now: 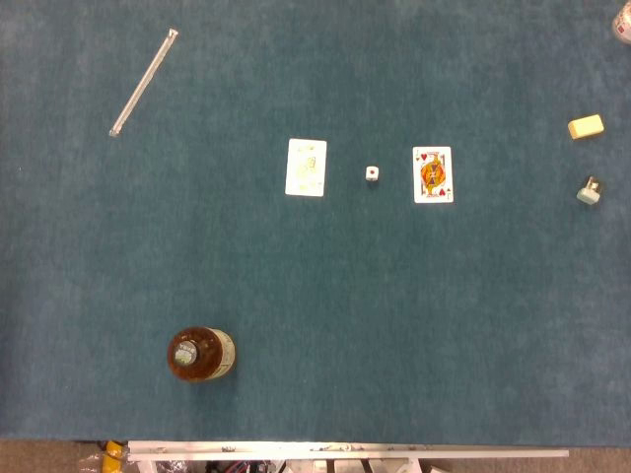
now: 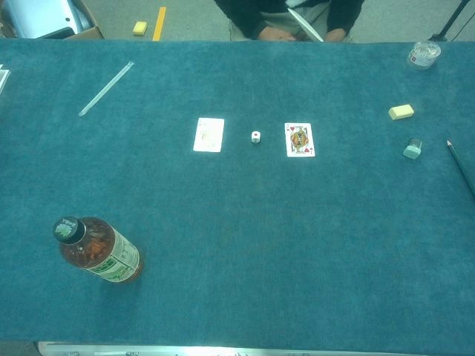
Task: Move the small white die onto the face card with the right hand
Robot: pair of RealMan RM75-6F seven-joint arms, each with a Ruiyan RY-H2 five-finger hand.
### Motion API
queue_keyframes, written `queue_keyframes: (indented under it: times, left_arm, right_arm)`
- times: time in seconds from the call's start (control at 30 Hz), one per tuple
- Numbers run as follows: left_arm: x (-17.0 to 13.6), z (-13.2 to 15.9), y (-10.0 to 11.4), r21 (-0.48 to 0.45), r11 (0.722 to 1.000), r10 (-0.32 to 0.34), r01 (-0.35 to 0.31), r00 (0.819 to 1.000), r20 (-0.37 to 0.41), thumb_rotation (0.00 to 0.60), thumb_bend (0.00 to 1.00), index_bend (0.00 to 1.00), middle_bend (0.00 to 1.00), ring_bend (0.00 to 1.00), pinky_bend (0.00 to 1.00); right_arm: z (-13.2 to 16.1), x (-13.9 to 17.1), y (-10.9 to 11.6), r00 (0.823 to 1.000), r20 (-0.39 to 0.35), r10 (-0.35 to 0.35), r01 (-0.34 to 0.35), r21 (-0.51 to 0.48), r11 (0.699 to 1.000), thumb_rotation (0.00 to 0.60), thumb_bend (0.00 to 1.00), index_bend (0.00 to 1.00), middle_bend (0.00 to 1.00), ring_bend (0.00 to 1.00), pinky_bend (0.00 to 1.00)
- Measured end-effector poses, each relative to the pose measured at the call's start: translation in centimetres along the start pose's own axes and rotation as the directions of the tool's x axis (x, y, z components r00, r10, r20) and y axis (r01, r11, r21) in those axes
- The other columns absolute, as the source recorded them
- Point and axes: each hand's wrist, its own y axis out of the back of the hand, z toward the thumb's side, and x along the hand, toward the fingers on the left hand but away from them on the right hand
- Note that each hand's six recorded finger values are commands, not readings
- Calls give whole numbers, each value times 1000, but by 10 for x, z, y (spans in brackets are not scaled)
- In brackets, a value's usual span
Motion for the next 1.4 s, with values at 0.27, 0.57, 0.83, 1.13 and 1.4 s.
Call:
queue_keyframes:
  times: [0.27, 0.57, 0.83, 1.13, 1.4]
  left_arm:
    - [-3, 2, 1, -4, 1000, 4, -4, 1000, 8, 600, 445, 227, 172, 38, 48]
    - [-11, 4, 5, -7, 1000, 8, -8, 1000, 19, 600, 445, 227, 171, 37, 48]
    - [-18, 2, 9, -5, 1000, 16, -16, 1000, 17, 600, 444, 227, 172, 38, 48]
    - [-22, 0, 9, -7, 1000, 19, -19, 1000, 16, 600, 445, 227, 172, 38, 48]
    - [-21, -3, 7, -5, 1000, 7, -7, 1000, 7, 600, 444, 227, 171, 37, 48]
  right_arm:
    - [38, -33, -6, 990, -131, 49, -51, -14, 999, 600, 315, 416, 270, 53, 3]
    - [92, -84, -37, 963, -242, 116, -137, -71, 988, 600, 319, 498, 286, 72, 5]
    - [129, -115, -71, 944, -266, 198, -209, -16, 978, 600, 270, 498, 286, 72, 6]
    - [164, -137, -115, 925, -265, 273, -269, 53, 962, 600, 245, 498, 286, 74, 0]
    - [187, -153, -150, 915, -255, 312, -289, 125, 949, 600, 245, 498, 286, 74, 0]
